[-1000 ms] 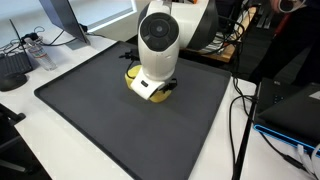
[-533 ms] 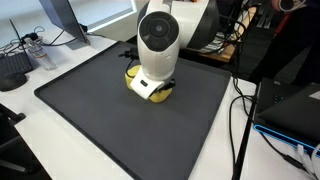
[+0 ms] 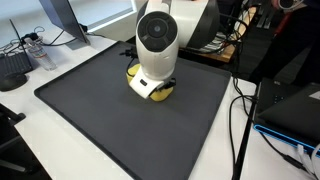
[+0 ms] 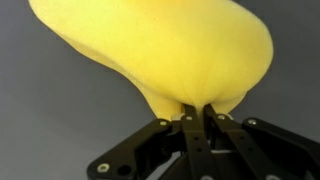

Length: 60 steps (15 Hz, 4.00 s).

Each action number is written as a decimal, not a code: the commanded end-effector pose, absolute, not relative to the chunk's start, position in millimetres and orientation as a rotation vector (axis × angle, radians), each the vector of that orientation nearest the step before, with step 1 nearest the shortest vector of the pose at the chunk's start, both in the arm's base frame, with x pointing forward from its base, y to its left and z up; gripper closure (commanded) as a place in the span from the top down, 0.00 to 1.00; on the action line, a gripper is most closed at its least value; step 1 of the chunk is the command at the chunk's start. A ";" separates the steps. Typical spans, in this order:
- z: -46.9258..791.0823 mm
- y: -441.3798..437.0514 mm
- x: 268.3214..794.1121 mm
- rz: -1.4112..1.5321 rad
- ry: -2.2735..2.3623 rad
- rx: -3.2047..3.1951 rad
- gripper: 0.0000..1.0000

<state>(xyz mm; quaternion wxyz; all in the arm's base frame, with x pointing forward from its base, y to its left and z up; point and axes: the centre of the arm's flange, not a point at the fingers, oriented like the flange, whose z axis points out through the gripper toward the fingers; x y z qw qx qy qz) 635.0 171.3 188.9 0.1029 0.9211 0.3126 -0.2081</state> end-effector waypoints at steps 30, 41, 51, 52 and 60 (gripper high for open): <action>197.3 153.4 636.0 -0.633 0.782 2.805 1.00; 241.4 125.3 615.6 -0.493 0.596 2.966 1.00; 311.8 88.3 562.5 -0.165 0.185 3.091 1.00; 319.5 89.2 557.4 -0.153 0.149 3.085 1.00; 403.1 134.4 529.2 -0.038 -0.185 2.995 1.00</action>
